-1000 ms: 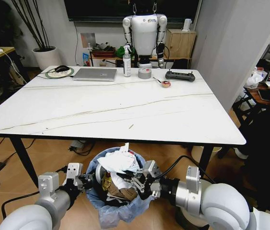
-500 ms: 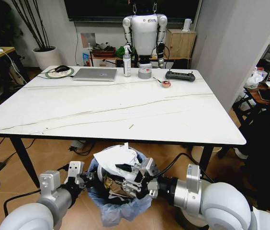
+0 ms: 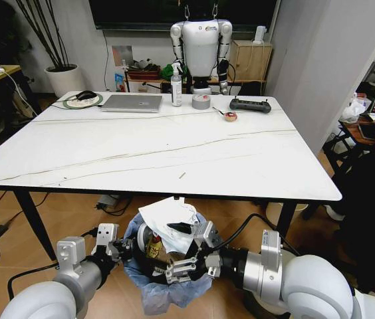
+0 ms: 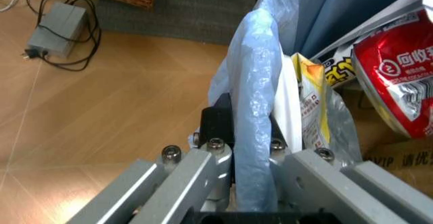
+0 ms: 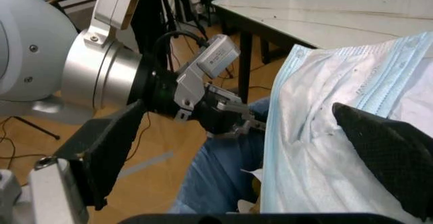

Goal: Pick up the trash bin and place the trash from the table into it.

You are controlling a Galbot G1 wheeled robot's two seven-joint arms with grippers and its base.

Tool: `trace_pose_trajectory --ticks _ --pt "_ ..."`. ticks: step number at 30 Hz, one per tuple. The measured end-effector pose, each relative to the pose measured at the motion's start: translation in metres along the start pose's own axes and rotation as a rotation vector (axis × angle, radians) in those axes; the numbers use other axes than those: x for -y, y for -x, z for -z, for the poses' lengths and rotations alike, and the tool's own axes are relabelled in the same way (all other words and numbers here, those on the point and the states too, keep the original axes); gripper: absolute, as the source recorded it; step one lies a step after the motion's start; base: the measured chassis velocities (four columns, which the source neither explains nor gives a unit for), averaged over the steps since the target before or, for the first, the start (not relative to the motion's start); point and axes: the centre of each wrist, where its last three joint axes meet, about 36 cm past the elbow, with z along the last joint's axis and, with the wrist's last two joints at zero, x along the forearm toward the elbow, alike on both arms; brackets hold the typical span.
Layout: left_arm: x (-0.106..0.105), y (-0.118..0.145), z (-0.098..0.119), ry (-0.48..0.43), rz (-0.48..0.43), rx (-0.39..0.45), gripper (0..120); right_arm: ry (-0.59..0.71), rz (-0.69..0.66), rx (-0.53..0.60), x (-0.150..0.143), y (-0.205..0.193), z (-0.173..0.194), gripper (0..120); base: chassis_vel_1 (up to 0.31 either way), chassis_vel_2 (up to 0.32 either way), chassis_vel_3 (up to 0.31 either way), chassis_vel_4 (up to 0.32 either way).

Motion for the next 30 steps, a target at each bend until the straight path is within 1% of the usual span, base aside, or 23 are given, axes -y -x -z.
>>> trace_pose_trajectory --ticks 9,19,22,25,26,30 --pt "-0.001 0.000 0.000 0.001 0.001 -0.003 0 -0.016 0.019 0.019 -0.007 -0.008 0.008 100 0.000 0.000 0.000 0.000" --pt "-0.001 0.000 0.000 -0.005 0.001 -0.003 0 -0.016 -0.010 0.044 0.001 -0.016 0.015 100 0.000 0.000 0.000 0.000" --pt "-0.001 -0.001 -0.001 -0.007 0.004 -0.007 0 -0.008 -0.040 0.073 0.004 -0.019 0.020 100 0.000 0.000 0.000 0.000" --pt "-0.002 -0.001 -0.003 -0.009 0.009 -0.013 0 -0.001 -0.109 0.134 0.009 -0.023 0.027 100 0.000 0.000 0.000 0.000" --pt "-0.002 -0.001 -0.003 -0.009 0.009 -0.013 0 -0.001 -0.109 0.134 0.009 -0.023 0.027 100 0.000 0.000 0.000 0.000" --pt "-0.002 -0.002 -0.005 -0.014 0.016 -0.022 0 0.024 -0.207 0.197 0.011 -0.024 0.031 100 0.000 0.000 0.000 0.000"
